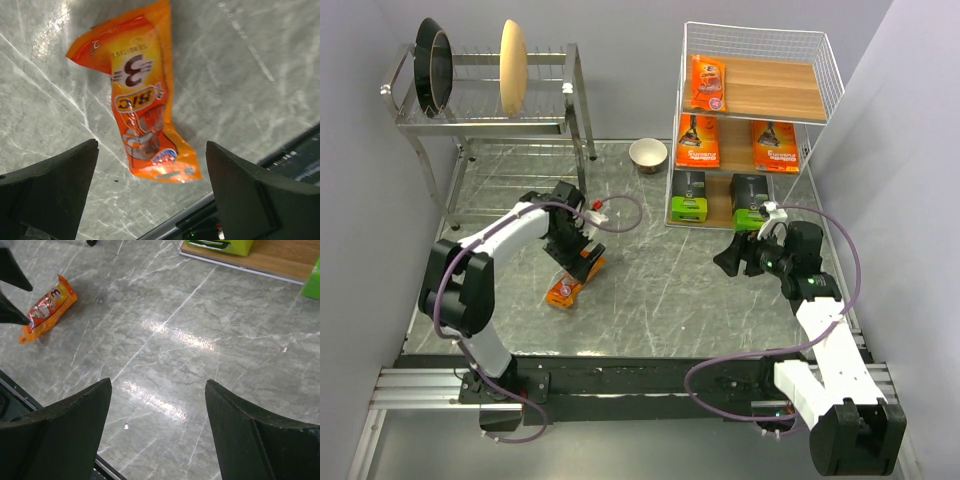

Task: Place and organize the shaving razors onto the shelf

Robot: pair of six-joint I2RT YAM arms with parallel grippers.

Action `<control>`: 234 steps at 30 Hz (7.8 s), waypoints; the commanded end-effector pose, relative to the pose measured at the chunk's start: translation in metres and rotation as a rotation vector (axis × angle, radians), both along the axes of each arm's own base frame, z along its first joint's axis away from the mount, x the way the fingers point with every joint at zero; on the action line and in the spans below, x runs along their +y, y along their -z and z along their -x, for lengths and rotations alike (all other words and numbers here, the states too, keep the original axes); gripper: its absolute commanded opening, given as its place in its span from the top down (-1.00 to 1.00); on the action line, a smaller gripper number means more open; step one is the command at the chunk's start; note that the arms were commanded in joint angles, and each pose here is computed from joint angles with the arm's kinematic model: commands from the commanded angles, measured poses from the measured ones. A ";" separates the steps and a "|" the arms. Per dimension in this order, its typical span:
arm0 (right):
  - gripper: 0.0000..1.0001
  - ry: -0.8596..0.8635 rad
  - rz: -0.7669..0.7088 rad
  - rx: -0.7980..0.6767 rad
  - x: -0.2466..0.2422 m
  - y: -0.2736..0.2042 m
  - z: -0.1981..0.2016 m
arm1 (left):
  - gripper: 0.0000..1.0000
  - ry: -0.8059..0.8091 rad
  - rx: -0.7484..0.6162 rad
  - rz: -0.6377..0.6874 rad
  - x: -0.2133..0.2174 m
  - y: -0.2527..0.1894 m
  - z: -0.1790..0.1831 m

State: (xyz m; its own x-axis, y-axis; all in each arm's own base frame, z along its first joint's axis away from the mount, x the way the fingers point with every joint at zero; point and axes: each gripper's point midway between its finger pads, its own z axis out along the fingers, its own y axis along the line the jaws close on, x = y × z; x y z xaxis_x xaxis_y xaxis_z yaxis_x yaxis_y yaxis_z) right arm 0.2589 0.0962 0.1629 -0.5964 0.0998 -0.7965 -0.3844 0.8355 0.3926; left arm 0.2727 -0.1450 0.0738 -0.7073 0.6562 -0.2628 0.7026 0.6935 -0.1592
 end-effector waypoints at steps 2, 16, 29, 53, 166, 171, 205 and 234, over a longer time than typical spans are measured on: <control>-0.64 -0.009 -0.032 -0.058 0.006 -0.016 -0.003 | -0.87 -0.023 -0.063 -0.078 0.009 0.022 -0.020; -0.61 -0.017 -0.110 0.054 0.026 -0.002 0.007 | -0.24 -0.209 0.259 0.149 -0.095 0.021 -0.001; -0.61 -0.061 -0.235 0.314 0.078 0.041 0.034 | 0.64 -0.365 0.496 0.152 -0.150 0.059 0.018; -0.76 -0.216 -0.395 0.514 0.170 0.032 0.050 | 0.98 -1.093 0.400 0.450 -0.185 -0.031 -0.071; 0.75 0.391 -0.854 0.149 -0.109 -0.293 -0.176 | -0.99 0.013 -0.538 0.541 -0.193 -0.211 -0.022; 0.39 0.389 -0.850 0.143 -0.111 -0.295 -0.180 | -0.99 0.014 -0.545 0.537 -0.195 -0.211 -0.023; 0.11 0.346 -0.833 0.064 -0.112 -0.321 -0.146 | -0.99 0.015 -0.534 0.568 -0.210 -0.211 -0.021; 0.45 0.398 -0.839 0.113 -0.124 -0.298 -0.153 | -0.99 0.010 -0.515 0.562 -0.213 -0.203 -0.021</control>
State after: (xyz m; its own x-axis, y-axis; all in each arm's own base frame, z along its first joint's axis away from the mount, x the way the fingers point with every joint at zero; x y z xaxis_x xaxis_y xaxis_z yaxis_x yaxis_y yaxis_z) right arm 0.4126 -0.0251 0.4421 -0.4881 0.8356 -0.2521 0.0005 0.2891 0.9573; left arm 0.2943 -0.3502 0.2666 -0.4149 0.3614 -0.8351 0.7831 0.6090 -0.1255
